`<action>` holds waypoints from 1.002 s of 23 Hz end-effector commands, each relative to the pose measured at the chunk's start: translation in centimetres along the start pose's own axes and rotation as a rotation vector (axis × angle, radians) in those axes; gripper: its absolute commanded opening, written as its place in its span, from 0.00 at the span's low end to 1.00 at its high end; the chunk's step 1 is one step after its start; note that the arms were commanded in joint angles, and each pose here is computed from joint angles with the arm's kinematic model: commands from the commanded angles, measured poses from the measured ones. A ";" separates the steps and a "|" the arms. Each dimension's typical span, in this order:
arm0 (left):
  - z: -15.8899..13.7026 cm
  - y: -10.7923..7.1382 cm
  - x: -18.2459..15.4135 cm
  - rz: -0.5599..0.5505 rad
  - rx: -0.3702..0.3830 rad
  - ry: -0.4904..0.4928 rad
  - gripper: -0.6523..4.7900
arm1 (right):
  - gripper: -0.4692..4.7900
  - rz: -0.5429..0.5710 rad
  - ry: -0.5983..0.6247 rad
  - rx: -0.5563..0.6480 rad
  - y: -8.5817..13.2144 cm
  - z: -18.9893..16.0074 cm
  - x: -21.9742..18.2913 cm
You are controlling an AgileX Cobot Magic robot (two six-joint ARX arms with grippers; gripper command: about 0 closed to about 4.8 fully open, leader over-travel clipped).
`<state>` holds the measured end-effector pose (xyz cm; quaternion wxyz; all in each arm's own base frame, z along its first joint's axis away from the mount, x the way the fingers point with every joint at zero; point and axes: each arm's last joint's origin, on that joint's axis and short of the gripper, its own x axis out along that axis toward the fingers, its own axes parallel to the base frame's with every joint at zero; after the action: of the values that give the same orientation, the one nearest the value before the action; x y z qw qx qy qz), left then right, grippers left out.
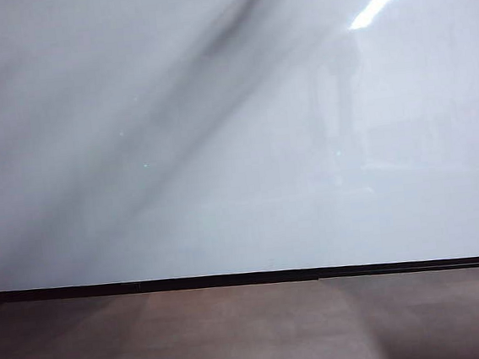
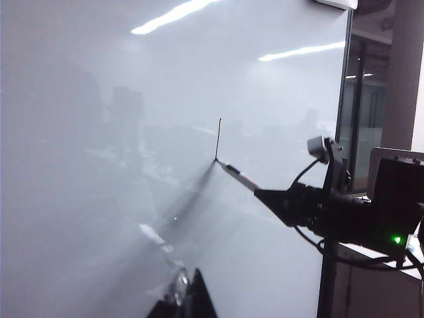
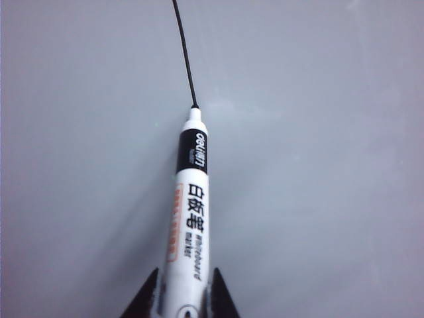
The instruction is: Reach to the right to find the marker pen, pick it up, and write the number 17 on the whiteboard.
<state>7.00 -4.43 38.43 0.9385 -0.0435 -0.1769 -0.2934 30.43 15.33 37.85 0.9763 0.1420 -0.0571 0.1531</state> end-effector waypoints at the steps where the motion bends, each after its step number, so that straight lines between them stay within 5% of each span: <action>1: 0.3 0.0 0.0 -0.001 -0.001 -0.015 0.11 | 0.08 -0.024 0.009 0.011 -0.3 -0.6 -0.1; 9: 0.3 0.0 0.0 -0.001 -0.001 -0.017 0.11 | 0.08 0.033 -0.063 -0.007 1.2 1.9 -2.1; 23: 0.3 0.0 0.0 0.000 -0.001 -0.016 0.11 | 0.08 0.030 -0.214 -0.041 0.8 5.2 -1.8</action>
<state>7.00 -4.43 38.44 0.9384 -0.0436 -0.1771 -0.2935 28.03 14.09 42.22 0.9672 0.1358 -0.1540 0.1498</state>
